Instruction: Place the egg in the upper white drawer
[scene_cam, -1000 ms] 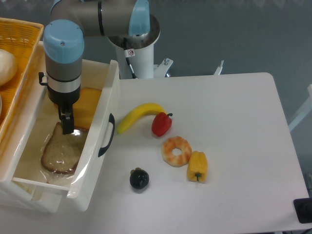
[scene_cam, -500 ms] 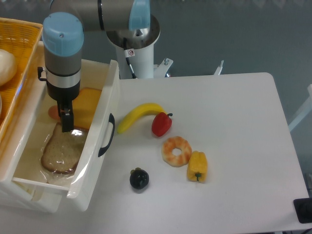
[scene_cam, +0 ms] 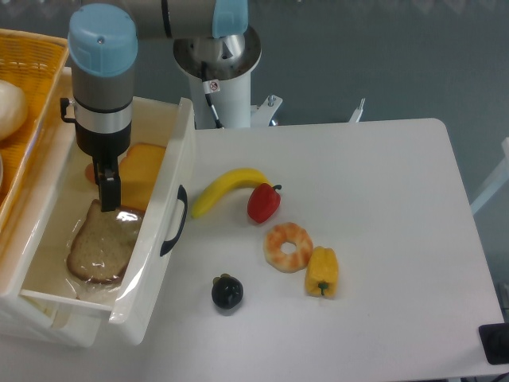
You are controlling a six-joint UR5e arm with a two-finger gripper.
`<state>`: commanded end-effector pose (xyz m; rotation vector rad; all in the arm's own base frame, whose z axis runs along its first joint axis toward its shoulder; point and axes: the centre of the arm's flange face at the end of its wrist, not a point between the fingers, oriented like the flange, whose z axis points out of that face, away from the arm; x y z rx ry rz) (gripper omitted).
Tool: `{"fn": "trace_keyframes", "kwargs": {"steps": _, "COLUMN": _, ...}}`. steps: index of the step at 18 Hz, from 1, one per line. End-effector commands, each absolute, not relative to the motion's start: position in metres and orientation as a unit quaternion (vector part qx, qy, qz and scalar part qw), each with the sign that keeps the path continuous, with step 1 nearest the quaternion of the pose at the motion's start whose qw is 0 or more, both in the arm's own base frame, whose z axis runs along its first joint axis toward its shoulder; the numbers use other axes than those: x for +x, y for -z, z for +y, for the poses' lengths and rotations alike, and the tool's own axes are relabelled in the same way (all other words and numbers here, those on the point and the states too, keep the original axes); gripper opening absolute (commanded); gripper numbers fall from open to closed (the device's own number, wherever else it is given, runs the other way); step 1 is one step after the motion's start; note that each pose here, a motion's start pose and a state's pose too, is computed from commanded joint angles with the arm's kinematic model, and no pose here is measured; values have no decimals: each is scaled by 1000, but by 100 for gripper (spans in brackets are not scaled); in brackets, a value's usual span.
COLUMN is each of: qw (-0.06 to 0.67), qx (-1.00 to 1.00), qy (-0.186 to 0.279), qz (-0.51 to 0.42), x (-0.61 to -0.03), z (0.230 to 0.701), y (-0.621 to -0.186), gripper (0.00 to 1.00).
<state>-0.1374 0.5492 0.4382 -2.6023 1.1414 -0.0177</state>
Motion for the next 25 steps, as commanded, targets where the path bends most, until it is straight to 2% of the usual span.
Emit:
{"fn": "trace_keyframes", "kwargs": {"steps": 6, "qw": 167, "qx": -909, "qy": -21, "qz": 382, "x": -148, "z": 529, "y": -471, "gripper": 100}}
{"fn": "trace_keyframes", "kwargs": {"steps": 13, "qw": 191, "qx": -919, "qy": -67, "qz": 338, "x": -174, "z": 478, "y": -522, "gripper": 100}}
{"fn": "trace_keyframes", "kwargs": {"steps": 25, "qw": 191, "qx": -939, "qy": -94, "qz": 269, "x": -226, "z": 434, "y": -537, "gripper": 100}}
